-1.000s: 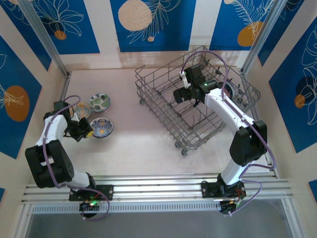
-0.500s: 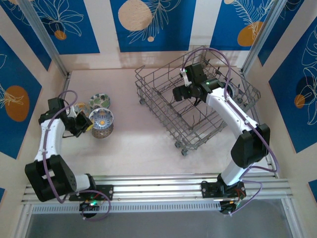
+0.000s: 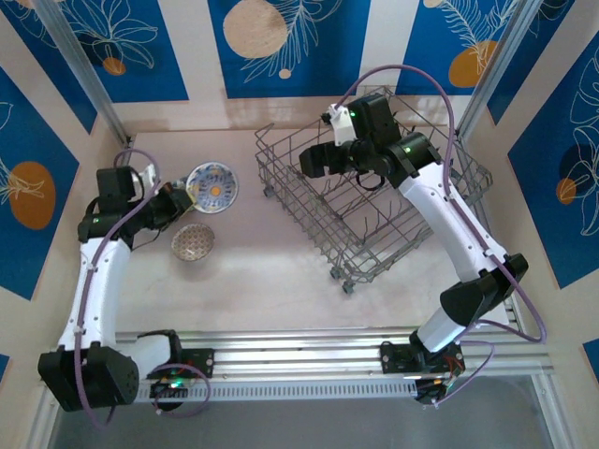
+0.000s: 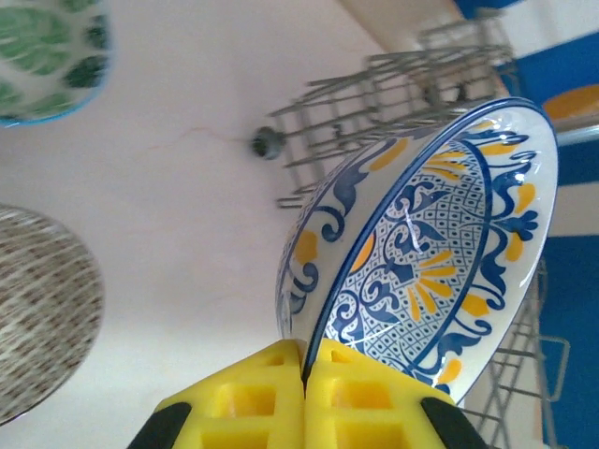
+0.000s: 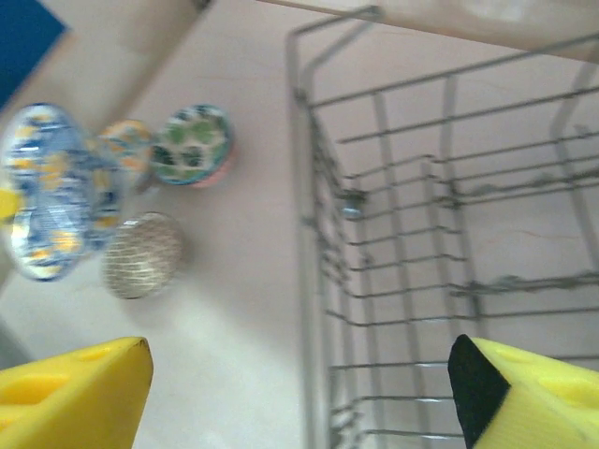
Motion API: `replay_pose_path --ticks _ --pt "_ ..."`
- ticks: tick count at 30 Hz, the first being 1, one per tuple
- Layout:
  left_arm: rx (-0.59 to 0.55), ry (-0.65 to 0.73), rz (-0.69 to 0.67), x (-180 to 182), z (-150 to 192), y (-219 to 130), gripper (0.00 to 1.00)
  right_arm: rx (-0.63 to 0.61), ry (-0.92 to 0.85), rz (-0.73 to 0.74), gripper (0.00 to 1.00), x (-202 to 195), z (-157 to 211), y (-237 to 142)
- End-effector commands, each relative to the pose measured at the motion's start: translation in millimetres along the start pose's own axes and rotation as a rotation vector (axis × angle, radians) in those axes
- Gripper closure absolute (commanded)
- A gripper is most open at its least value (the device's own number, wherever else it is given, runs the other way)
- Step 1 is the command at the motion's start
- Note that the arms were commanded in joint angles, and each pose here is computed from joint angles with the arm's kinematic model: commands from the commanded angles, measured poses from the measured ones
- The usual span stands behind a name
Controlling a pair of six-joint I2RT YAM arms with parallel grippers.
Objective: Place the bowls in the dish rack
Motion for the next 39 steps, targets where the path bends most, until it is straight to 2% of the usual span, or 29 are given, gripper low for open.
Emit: replay_pose_path --ticks 1,7,16,24,35,39 --pt "-0.084 0.106 0.146 -52 -27 -2 1.0 0.034 0.074 -0.223 0.19 37 2 -16" --pt "-0.088 0.226 0.238 -106 -28 11 1.0 0.018 0.142 -0.279 0.31 45 -8 -16" --pt "-0.032 0.295 0.302 -141 -21 36 1.0 0.014 0.164 -0.213 0.42 34 -12 -3" --pt "-0.024 0.326 0.325 -153 -21 43 1.0 -0.04 0.242 -0.123 0.55 10 -17 5" --pt "-0.009 0.331 0.334 -160 -24 54 1.0 -0.05 0.264 -0.145 0.58 4 -18 12" --pt "-0.005 0.332 0.333 -162 -23 58 1.0 -0.054 0.266 -0.149 0.63 2 -19 13"
Point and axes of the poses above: each hand's point on the last joint's axis, 136 mm out from that joint toward the fingers, its own y axis out along the fingers, its own x axis along the line the jaws close on, z = x × y, the point moved 5 cm from there along -y, back along the fingers, and after that the axes turned 6 degrees about y, right-handed, at the moved point
